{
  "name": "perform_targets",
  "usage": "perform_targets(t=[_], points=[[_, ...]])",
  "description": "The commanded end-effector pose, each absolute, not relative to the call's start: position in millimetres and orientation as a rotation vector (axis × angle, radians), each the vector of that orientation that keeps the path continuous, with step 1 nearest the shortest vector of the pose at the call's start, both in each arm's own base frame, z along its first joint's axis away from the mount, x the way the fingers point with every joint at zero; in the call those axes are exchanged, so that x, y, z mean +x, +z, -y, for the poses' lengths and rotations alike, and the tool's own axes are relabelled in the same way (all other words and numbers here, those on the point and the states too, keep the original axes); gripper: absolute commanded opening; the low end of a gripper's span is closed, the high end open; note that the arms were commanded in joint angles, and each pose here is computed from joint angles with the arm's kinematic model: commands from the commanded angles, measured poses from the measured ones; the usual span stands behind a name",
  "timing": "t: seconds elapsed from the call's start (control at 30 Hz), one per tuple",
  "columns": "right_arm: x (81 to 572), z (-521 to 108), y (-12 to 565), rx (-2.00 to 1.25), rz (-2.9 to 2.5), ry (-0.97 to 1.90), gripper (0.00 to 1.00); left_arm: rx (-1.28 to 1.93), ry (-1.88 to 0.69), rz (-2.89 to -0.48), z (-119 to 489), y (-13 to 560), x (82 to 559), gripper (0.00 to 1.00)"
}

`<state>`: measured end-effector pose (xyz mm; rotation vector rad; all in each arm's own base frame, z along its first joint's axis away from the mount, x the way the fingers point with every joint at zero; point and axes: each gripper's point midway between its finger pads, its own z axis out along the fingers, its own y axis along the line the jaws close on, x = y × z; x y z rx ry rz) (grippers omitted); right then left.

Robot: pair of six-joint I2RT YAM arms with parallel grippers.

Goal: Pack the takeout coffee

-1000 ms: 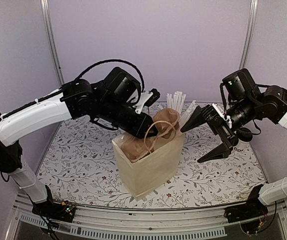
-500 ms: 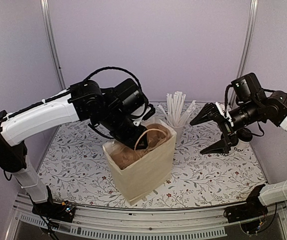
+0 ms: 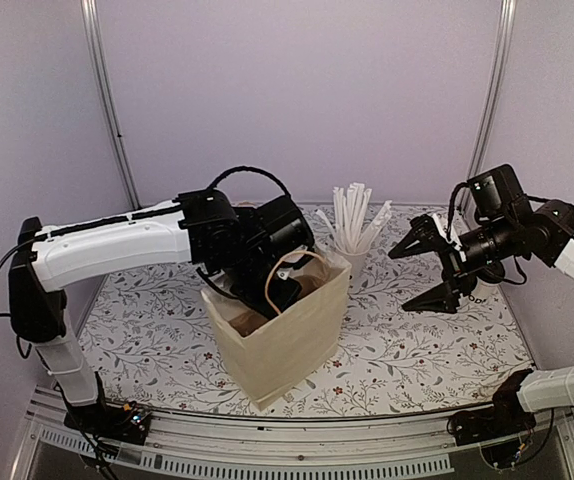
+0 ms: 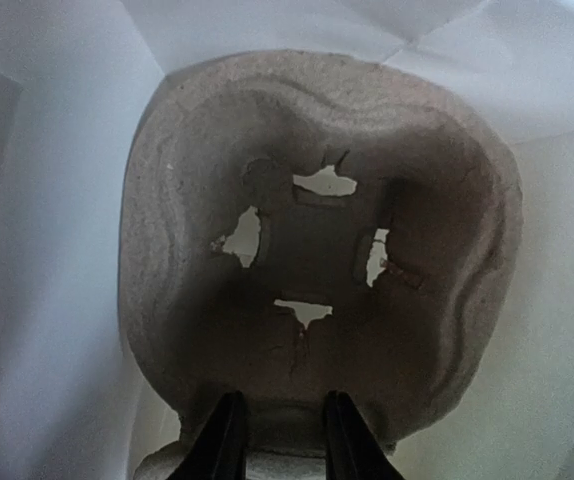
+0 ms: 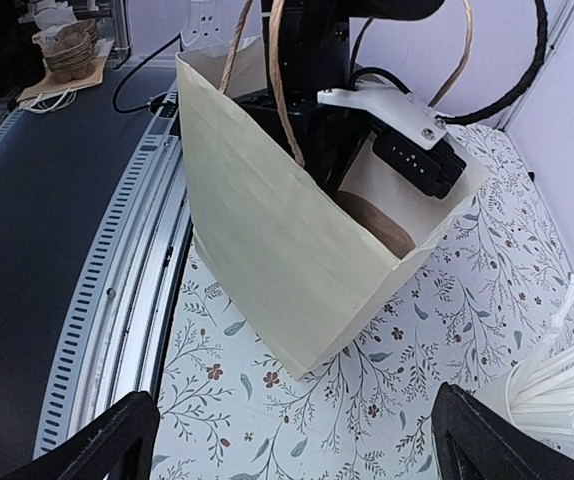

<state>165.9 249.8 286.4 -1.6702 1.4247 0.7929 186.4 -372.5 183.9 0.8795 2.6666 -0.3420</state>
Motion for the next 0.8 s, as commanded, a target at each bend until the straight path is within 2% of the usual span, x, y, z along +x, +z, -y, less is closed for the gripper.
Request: perform_targets(t=[0.0, 0.67, 0.77], points=[[160, -249, 293, -1.642, -1.399, 0.838, 0.99, 0.91, -0.338, -2.644, 384, 169, 188, 0.19], [158, -247, 281, -1.64, -1.416, 0.841, 0.99, 0.995, -0.291, -2.696, 389, 90, 190, 0.19], [158, -247, 280, -1.64, -1.421, 0.846, 0.99, 0.977, -0.336, -2.688, 392, 85, 192, 0.22]])
